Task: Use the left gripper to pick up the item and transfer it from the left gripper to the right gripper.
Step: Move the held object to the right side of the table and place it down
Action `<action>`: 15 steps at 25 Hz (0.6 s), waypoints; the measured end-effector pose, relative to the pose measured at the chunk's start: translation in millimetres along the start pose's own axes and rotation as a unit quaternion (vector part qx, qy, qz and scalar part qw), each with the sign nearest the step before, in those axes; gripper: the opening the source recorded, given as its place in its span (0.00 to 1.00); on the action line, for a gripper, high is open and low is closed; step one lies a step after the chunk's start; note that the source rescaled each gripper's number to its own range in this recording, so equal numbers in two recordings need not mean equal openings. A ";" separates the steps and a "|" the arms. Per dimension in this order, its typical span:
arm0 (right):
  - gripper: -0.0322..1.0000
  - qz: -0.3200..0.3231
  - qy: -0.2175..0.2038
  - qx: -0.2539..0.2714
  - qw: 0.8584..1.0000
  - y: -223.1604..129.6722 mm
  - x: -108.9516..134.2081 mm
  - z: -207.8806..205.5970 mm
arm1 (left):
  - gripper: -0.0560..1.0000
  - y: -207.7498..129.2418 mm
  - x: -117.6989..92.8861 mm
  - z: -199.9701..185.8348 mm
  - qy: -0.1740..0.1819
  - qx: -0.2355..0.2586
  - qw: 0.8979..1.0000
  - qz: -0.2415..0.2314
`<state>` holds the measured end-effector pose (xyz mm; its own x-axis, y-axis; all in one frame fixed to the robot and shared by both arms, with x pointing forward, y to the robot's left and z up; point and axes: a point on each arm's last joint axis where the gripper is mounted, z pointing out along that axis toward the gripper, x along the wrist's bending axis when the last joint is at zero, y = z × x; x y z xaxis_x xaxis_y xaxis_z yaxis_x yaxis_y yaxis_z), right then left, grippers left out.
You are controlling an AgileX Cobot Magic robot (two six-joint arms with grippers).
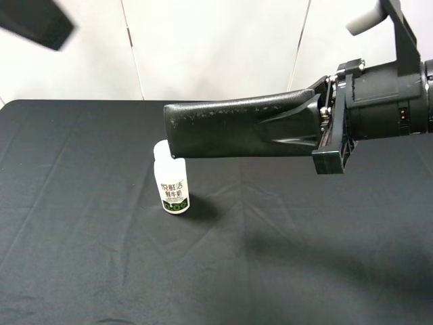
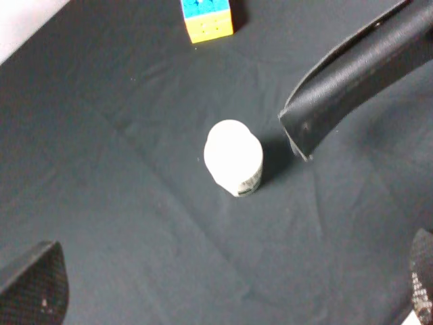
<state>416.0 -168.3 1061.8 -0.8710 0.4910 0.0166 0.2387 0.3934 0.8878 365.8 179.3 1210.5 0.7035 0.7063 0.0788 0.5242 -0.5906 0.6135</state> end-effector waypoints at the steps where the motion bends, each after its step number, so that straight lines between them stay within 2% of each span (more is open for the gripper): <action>1: 0.03 0.002 0.000 0.003 1.000 -0.5 0.0 0.0 | 1.00 -7.9 0.0 -3.5 0.000 -0.002 1.000 -0.007; 9: 0.03 0.015 -0.001 0.007 1.000 -1.4 -0.1 0.0 | 1.00 -104.9 -2.1 -12.5 0.000 -0.003 1.000 -0.028; 15: 0.03 0.016 -0.001 0.007 1.000 -1.4 -0.1 0.0 | 1.00 -173.1 -4.2 -12.1 0.000 -0.036 0.999 -0.032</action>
<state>415.7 -168.9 1060.6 -0.8622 0.5047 0.0436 0.2724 0.3893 0.8799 266.3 283.4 1113.4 0.6696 0.7418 0.0375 0.5328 -0.5149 0.6716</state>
